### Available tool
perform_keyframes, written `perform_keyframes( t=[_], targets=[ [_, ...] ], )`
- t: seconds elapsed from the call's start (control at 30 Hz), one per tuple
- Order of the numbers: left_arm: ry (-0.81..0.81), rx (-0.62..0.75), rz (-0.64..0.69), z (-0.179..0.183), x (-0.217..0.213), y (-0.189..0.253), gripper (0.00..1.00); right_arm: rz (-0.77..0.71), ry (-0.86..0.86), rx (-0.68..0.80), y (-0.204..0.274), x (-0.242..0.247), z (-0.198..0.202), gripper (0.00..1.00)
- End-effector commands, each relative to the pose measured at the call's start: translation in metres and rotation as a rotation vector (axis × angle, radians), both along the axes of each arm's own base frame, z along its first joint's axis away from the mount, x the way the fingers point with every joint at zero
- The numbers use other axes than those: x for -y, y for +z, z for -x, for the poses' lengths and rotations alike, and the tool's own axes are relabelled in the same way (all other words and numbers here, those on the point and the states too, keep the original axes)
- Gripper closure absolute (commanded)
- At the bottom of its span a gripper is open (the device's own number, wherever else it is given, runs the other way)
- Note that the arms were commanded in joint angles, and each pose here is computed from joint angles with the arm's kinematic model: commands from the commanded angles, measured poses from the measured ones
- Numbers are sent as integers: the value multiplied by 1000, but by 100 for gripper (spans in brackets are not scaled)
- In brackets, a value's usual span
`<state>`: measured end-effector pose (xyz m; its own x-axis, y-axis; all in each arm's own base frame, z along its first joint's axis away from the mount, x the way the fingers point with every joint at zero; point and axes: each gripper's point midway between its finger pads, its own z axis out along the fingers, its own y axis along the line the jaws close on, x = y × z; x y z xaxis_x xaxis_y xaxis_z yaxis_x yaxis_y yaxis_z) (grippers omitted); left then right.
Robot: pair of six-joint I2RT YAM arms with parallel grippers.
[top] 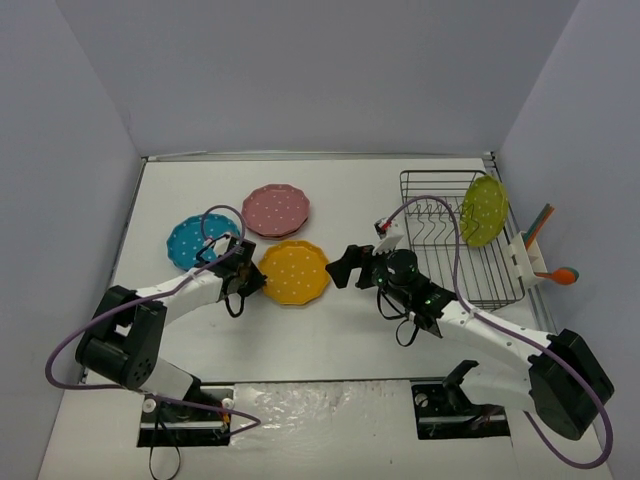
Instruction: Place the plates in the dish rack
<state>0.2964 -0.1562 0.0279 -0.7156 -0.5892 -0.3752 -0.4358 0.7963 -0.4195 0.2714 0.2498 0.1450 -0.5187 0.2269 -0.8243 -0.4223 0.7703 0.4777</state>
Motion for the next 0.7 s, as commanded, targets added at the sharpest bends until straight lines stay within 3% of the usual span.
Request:
perform_keyframes(
  t=[0.0, 0.17, 0.47, 0.67],
  targets=[
    [-2, -48, -23, 13, -2, -9, 100, -109, 1, 19, 15, -16, -5, 0],
    [0, -25, 27, 13, 4, 10, 100, -167, -39, -85, 0, -20, -5, 0],
    [38, 124, 183, 0, 19, 88, 100, -205, -61, -277, -36, -36, -5, 0],
    [57, 152, 280, -4, 30, 108, 100, -248, -31, -344, -52, -51, -5, 0]
  ],
)
